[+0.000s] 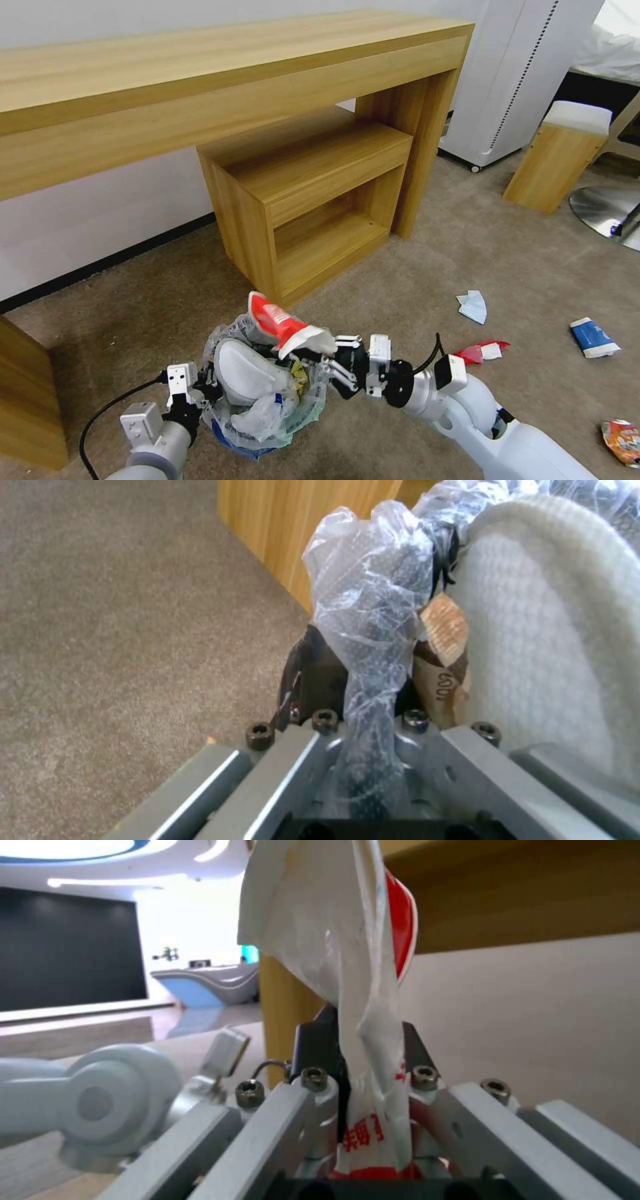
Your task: Pick up the trash bin and place the garbage on the floor into it.
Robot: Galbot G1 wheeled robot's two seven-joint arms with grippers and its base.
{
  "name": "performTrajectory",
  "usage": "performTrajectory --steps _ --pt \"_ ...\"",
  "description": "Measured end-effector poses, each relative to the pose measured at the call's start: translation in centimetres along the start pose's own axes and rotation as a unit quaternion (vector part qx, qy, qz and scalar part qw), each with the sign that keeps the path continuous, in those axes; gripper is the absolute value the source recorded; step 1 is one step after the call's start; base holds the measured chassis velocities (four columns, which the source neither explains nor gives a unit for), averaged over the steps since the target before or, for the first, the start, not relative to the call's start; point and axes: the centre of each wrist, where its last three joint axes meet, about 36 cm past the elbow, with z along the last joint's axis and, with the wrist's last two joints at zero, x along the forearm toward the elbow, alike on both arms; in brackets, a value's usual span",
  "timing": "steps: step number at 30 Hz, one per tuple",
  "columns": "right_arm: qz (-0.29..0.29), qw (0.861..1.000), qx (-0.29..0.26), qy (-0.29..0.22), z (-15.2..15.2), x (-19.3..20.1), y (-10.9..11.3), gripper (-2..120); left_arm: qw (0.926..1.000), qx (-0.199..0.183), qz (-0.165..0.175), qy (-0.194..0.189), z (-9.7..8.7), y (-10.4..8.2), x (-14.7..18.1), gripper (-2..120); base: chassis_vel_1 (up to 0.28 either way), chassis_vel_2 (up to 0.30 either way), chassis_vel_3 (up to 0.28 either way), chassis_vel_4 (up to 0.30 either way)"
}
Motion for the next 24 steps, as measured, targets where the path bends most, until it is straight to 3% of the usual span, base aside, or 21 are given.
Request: performTrajectory --steps 6,24 --pt "-0.01 1.0 -0.014 0.011 0.8 -0.7 0.4 6 1.0 0.001 0.0 -0.001 0.0 -0.1 -0.2 1 0.0 0.0 0.0 0.0" --pt "0.041 0.997 -0.013 0.069 0.4 -2.2 0.9 6 1.0 0.005 0.006 -0.002 0.0 -0.8 -0.8 1 0.0 0.0 0.0 0.0"
